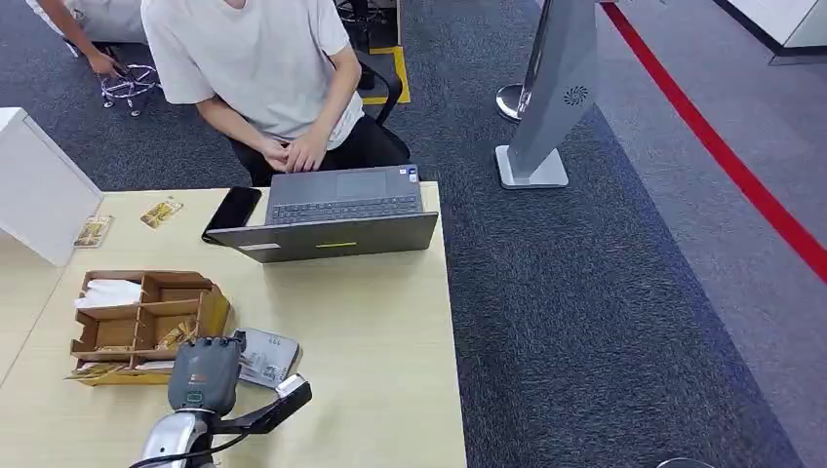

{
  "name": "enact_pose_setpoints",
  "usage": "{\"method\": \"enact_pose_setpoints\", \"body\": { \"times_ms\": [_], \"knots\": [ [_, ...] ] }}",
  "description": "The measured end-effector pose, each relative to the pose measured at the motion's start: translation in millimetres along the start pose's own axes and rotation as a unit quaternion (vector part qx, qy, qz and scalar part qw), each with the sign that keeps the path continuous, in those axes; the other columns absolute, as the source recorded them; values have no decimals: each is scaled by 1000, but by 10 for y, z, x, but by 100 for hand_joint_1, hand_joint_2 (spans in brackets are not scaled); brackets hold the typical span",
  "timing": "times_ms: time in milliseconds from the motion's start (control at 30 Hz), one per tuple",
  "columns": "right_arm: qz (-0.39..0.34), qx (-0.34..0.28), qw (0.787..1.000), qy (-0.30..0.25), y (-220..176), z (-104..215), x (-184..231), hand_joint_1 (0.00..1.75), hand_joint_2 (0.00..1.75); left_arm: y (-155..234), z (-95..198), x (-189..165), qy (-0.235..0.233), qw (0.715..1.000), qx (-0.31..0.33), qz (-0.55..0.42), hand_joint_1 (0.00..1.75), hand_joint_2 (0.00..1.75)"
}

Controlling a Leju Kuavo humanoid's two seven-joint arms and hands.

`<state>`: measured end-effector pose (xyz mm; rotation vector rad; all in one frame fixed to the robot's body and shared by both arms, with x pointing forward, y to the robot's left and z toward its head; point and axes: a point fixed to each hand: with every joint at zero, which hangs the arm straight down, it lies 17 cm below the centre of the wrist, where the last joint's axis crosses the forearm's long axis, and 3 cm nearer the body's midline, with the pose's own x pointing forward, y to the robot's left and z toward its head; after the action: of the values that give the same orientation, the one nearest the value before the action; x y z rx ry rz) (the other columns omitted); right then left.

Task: Pass the card to the sensor for recognition and then transmit it.

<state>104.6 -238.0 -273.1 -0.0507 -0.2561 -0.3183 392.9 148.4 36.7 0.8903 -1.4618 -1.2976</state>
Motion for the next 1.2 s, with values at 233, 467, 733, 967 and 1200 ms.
{"method": "enact_pose_setpoints", "body": {
  "times_ms": [233,467,733,967,1200],
  "knots": [
    [0,1,1000,0,1,1,-2,0,175,223,-1,55,-14,998,55,-16,175,175],
    [8,0,1000,0,-1,0,-5,0,175,1544,186,359,-53,951,299,-52,175,175],
    [18,1,1000,-1,2,1,-9,0,175,2275,413,461,-84,910,401,-57,175,175],
    [18,1,1000,-1,2,1,-8,0,175,2451,484,463,-89,900,422,-61,175,175],
    [32,0,999,1,-2,0,-21,0,175,2768,510,319,-98,882,457,-62,175,175]
  ]
}}
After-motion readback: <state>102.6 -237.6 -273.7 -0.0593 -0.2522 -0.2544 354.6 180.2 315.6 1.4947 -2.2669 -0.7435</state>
